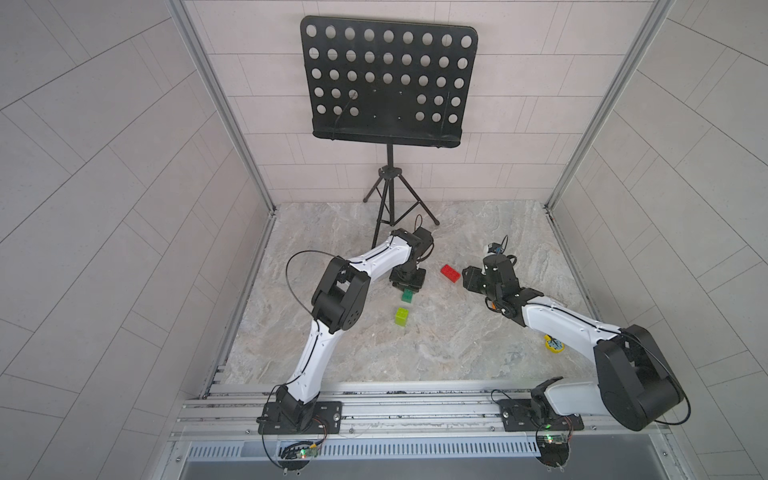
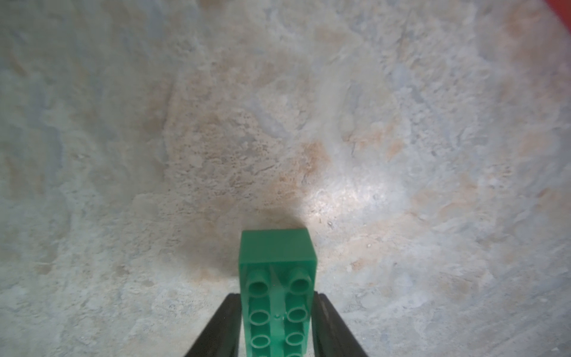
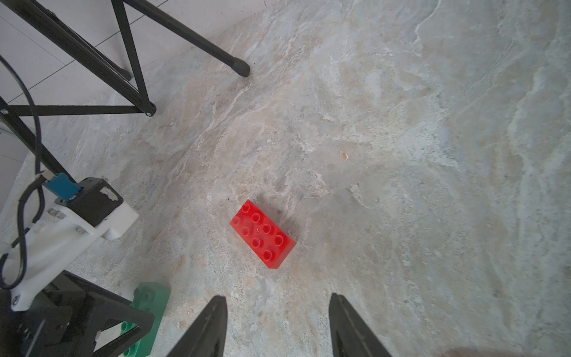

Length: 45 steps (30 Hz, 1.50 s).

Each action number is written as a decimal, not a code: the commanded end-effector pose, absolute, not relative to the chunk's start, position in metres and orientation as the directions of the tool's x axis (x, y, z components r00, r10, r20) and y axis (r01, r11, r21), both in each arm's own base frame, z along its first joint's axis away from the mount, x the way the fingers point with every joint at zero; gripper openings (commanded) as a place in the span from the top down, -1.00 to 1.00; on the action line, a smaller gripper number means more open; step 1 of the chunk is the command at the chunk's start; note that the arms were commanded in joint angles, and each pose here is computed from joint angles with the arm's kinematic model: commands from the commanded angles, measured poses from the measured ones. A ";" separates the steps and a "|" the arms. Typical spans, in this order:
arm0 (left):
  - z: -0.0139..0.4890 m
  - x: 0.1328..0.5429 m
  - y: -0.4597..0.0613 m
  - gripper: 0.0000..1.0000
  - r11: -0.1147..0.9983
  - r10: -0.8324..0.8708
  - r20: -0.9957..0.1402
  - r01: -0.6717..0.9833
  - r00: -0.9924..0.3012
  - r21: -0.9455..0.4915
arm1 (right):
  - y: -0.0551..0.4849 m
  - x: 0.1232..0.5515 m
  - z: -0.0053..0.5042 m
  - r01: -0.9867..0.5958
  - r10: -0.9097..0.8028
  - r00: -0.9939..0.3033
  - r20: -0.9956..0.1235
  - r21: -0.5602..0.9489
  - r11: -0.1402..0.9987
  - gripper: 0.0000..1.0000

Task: Assemble an ice cream with lego
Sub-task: Pick up the lego brick from the center of the board.

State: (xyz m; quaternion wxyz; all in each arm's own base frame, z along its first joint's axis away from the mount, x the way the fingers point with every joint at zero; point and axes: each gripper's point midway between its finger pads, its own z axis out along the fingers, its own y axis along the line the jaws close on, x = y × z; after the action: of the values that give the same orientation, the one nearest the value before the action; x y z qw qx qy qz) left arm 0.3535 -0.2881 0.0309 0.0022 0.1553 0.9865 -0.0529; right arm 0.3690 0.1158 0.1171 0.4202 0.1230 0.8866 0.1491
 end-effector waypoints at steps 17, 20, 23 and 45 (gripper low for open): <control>0.015 0.345 -0.292 0.12 0.944 0.319 0.023 0.316 -0.947 -0.099 | 0.116 0.373 0.121 0.093 0.335 -0.616 -0.713 0.356 0.930 -0.15; 0.015 0.345 -0.292 0.07 0.943 0.321 0.023 0.317 -0.947 -0.101 | 0.116 0.373 0.121 0.094 0.335 -0.617 -0.713 0.356 0.930 -0.14; 0.015 0.345 -0.292 0.09 0.943 0.320 0.022 0.316 -0.947 -0.101 | 0.116 0.373 0.120 0.095 0.335 -0.617 -0.712 0.355 0.930 -0.15; 0.071 0.333 -0.301 1.00 0.905 0.388 -0.049 0.390 -0.921 -0.170 | 0.117 0.373 0.121 0.088 0.331 -0.620 -0.711 0.356 0.930 -0.13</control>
State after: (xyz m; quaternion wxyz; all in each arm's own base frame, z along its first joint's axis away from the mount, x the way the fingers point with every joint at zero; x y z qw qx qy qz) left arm 0.3445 -0.2957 0.0284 -0.0123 0.1691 0.9833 -0.0660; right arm 0.3687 0.1159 0.1132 0.4149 0.1226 0.8895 0.1470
